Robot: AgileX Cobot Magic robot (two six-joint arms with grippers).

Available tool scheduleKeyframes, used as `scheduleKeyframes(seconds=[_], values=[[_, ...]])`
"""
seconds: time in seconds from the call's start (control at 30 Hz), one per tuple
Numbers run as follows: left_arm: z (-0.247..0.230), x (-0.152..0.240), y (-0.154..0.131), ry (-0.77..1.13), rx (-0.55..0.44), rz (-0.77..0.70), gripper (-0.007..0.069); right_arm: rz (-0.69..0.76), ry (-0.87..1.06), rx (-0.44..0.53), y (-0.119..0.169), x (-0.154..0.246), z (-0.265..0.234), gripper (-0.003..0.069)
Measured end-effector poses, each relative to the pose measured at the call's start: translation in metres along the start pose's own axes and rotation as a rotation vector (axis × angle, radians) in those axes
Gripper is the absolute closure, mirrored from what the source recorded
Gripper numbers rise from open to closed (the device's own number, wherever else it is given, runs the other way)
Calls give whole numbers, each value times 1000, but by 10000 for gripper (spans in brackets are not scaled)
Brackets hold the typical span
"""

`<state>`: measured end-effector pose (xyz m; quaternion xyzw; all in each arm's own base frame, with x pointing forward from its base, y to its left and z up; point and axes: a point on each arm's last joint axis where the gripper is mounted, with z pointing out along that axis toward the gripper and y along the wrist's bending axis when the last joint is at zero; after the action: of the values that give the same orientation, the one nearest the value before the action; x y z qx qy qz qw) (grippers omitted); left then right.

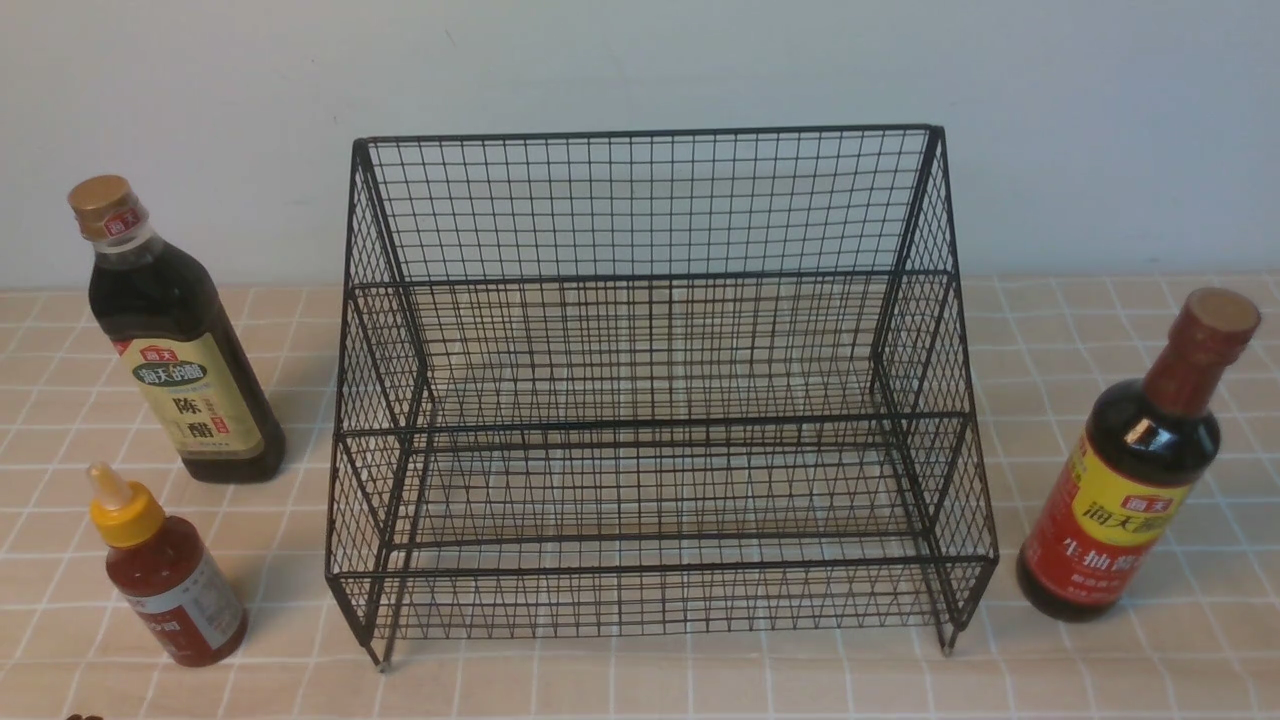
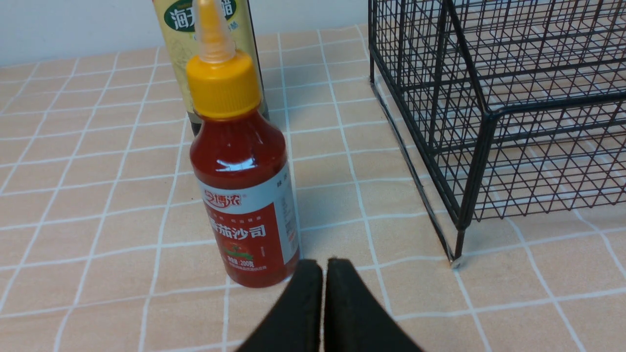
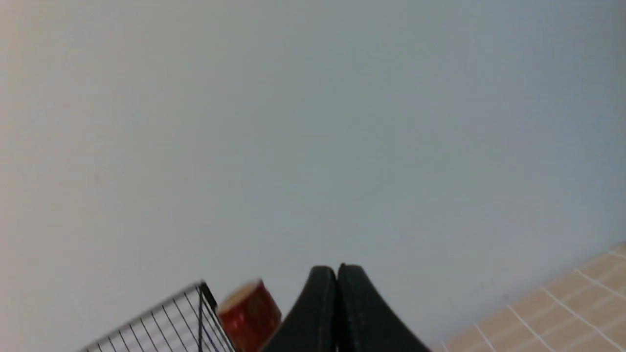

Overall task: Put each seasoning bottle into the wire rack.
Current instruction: Use the right arm to grab the condiment bottle closest to it

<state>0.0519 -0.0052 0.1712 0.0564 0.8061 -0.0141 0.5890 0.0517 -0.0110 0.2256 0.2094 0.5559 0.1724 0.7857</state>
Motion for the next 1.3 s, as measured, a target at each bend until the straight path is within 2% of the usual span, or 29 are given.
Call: scheduleKeyframes(seconds=[0.1, 0.2, 0.33, 0.5, 0.57, 0.77, 0.87, 0.97, 1.3], values=[[0, 0, 0, 0, 0, 0, 632, 6, -33, -30, 9, -12, 2, 673], [0, 0, 0, 0, 0, 0, 632, -111, -5, -66, 29, -35, 12, 659], [0, 0, 0, 0, 0, 0, 632, -238, 99, -52, 45, -51, 34, 608], [0, 0, 0, 0, 0, 0, 632, -297, 210, -16, 51, -54, 68, 495], [0, 0, 0, 0, 0, 0, 632, -302, 258, -8, 55, -54, 88, 414], [0, 0, 0, 0, 0, 0, 632, -313, 393, -66, 68, -35, 128, 253], [0, 0, 0, 0, 0, 0, 632, -349, 440, -99, 71, -21, 142, 209], [0, 0, 0, 0, 0, 0, 632, -381, 475, -123, 72, -4, 157, 181], [0, 0, 0, 0, 0, 0, 632, -418, 643, -77, 52, 51, 184, 173]])
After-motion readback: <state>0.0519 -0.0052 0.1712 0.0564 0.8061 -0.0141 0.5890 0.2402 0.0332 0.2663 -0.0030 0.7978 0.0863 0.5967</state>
